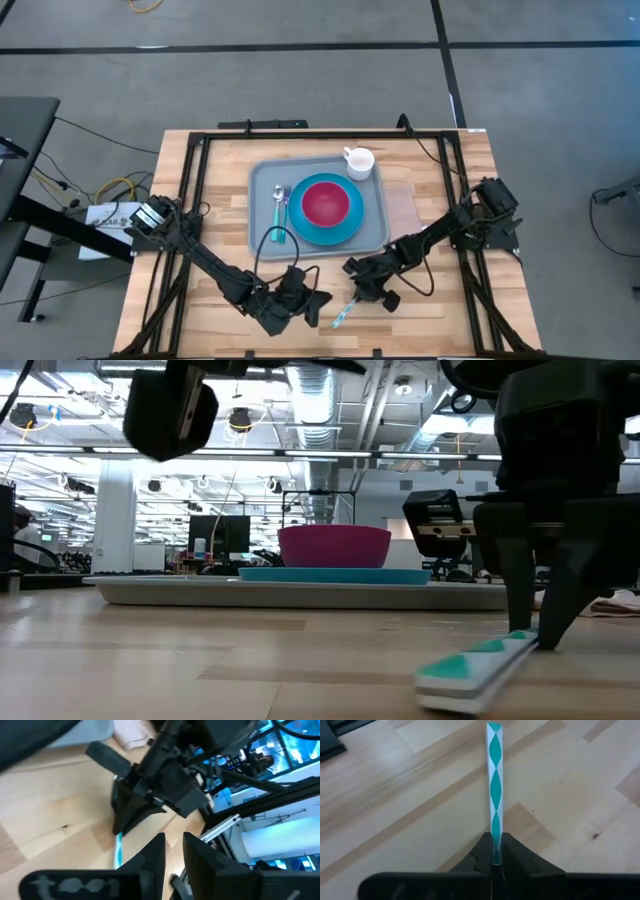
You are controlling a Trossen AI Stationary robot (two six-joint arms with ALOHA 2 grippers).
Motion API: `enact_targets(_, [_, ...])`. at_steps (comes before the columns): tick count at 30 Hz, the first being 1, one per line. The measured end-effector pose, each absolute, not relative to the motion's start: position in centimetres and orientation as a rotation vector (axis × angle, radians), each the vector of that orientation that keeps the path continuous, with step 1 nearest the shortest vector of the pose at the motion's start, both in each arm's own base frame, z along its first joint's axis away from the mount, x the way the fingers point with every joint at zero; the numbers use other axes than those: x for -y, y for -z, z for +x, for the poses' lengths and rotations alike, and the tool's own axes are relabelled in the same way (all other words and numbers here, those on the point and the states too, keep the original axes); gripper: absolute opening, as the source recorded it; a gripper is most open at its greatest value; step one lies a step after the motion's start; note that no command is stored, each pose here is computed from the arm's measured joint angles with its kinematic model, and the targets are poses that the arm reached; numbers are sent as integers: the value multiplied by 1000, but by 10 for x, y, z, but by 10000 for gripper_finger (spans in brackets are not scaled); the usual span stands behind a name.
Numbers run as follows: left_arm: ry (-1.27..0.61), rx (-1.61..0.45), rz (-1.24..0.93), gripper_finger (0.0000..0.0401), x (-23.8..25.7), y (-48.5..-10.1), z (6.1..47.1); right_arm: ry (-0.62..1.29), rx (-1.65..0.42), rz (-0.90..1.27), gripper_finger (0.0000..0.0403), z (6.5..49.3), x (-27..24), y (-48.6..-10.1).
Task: Set up tray
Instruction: Put the knife to the left side of the spoon on the tray
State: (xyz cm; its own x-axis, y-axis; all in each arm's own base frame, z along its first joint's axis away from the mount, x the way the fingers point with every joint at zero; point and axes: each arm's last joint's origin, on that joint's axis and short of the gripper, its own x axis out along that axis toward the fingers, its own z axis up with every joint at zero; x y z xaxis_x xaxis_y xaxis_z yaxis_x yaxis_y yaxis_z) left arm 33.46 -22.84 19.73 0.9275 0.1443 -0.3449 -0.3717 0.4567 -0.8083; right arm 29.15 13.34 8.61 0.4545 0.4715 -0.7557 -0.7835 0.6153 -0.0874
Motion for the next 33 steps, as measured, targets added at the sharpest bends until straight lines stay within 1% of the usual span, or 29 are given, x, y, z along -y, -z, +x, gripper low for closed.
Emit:
enact_targets(1, [-310,-239,-1049,54,229,-198,335,-800,-759,-452,13,292,-133,-87])
enact_targets(3, [-276,-257,-1039,54,230,-199,336,-764,-777,-393,19,294,-134,-88])
enact_targets(6, [-209,-314,-1012,54,230,-200,337,-688,-830,-240,28,299,-135,-92])
enact_targets(9, [-143,-352,-969,54,228,-201,341,-649,-868,-94,21,304,-137,-96])
enact_targets(13, [-66,-405,-813,54,221,-200,346,-690,-887,35,7,310,-141,-102])
enact_targets(16, [8,-476,-690,54,218,-193,350,-664,-927,115,12,315,-139,-108])
enact_targets(20, [47,-572,-564,54,205,-185,355,-612,-968,158,17,320,-128,-110])
enact_targets(23, [-30,-599,-531,59,189,-180,360,-584,-972,186,11,324,-120,-110])
enact_targets(27, [-59,-686,-453,82,173,-173,362,-544,-974,244,8,328,-108,-111])
enact_targets(29, [-80,-733,-401,101,166,-169,361,-526,-968,251,11,330,-103,-111])
enact_targets(33, [-61,-743,-356,144,160,-168,363,-495,-965,272,13,332,-95,-112])
